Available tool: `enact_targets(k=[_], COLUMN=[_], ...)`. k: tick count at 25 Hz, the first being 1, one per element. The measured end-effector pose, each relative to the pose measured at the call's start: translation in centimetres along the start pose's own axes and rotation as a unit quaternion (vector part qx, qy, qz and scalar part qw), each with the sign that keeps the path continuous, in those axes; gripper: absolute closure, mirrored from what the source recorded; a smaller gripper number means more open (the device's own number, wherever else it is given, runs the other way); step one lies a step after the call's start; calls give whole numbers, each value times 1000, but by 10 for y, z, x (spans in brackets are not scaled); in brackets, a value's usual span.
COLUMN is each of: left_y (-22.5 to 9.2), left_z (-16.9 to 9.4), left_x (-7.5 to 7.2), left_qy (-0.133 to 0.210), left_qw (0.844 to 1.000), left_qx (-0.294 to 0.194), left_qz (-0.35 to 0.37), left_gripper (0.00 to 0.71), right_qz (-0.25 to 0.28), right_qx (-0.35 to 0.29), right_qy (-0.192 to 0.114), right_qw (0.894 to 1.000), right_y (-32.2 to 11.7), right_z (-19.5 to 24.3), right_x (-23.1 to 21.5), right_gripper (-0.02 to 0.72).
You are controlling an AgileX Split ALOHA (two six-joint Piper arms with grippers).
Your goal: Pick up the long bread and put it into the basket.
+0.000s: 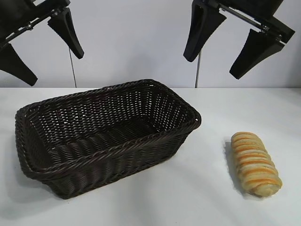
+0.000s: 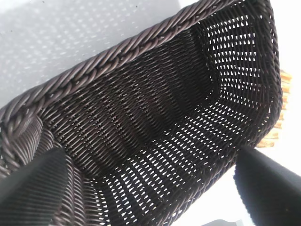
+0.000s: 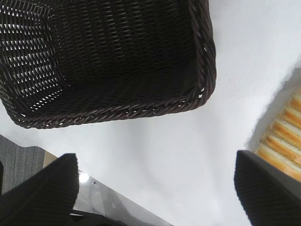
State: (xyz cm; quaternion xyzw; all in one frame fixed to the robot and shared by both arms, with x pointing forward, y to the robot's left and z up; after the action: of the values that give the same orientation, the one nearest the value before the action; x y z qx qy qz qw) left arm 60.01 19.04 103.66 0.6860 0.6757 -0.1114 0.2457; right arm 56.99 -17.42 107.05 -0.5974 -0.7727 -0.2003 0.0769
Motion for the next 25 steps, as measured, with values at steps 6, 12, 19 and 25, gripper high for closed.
enact_targets(k=[6, 12, 19, 25], left_y=[0, 0, 0, 2], left_z=[0, 0, 0, 0], left_x=[0, 0, 0, 0], left_qy=[0, 0, 0, 0], left_qw=[1000, 1000, 1000, 1000], left_qx=[0, 0, 0, -12], left_qz=[0, 0, 0, 0], left_gripper=[16, 16, 16, 16], right_qz=[0, 0, 0, 0], right_qx=[0, 0, 0, 0], right_qy=[0, 0, 0, 0], right_qw=[1000, 1000, 1000, 1000], right_y=[0, 0, 0, 0], right_z=[0, 0, 0, 0], right_x=[0, 0, 0, 0], right_gripper=[81, 81, 81, 81])
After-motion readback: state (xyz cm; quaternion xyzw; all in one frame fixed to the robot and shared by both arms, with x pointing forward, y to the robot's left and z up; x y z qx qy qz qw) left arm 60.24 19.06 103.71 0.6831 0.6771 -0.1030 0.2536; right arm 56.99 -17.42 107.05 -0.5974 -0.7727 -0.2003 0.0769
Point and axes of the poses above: a point on each arm's last joint axis where the gripper is mounted, z pointing out along that axis toward the gripper, x along the wrist's bending axis when the last joint is at zero, y = z × x, the point moved 1 cm from there along z, pointing out along that axis toward the gripper, and after that the axes turned 2 degrees about z, right-handed, at the moved point
